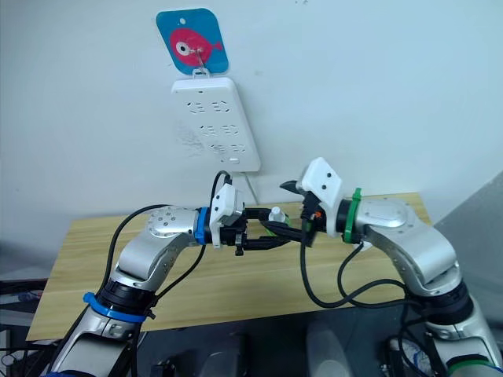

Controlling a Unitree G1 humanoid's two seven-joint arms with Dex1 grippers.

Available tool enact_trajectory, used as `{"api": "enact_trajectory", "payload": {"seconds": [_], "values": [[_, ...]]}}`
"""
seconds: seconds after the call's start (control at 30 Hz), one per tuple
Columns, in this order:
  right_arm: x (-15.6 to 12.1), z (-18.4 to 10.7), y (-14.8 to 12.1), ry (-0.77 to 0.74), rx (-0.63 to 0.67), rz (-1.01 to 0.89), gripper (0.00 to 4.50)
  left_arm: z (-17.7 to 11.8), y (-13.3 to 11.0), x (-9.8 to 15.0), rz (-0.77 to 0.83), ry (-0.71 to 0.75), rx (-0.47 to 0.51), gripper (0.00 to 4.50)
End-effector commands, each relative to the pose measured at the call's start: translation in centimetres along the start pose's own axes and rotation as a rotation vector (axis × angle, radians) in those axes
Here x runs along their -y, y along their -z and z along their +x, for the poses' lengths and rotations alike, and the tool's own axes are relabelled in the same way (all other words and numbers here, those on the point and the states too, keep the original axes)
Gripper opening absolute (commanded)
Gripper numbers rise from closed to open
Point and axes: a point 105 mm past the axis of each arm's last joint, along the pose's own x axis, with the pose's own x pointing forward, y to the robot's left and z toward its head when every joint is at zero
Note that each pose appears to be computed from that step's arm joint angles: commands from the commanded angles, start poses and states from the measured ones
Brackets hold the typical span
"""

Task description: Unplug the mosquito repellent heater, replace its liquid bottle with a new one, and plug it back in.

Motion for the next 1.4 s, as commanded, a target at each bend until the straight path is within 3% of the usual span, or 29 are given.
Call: {"api": "enact_trajectory", "payload": {"seconds": [0.03,0.23,0.4,0.67,0.8,1.13,1.4], "values": [[0.4,-2.4,-0.4,-0.001,-0.033,-0.039,4.50,-0.3,-0.8,0.4,0.038,0.010,0.016,2.26],[-0.4,-4.1,-0.4,-0.090,-0.068,-0.034,4.50,-0.5,-0.6,0.3,0.037,0.007,0.008,2.26],[-0.7,-2.7,-2.8,-0.099,0.076,0.016,4.50,-0.7,-0.4,0.4,0.037,0.008,-0.001,2.26],[-1.8,-0.7,-2.7,-0.165,0.096,0.026,4.50,-0.6,-0.4,0.5,0.037,0.015,-0.004,2.26],[-2.4,-0.1,-2.7,-0.206,0.106,0.017,3.61,-0.7,-0.3,0.8,0.033,0.022,-0.006,2.26],[-2.9,0.1,-2.6,-0.243,0.084,-0.013,0.13,-0.6,-0.3,0.7,0.036,0.012,-0.001,2.26],[-2.2,-0.5,-4.0,-0.223,0.122,-0.042,0.14,-0.7,-0.1,0.7,0.034,0.009,-0.007,2.26]]}}
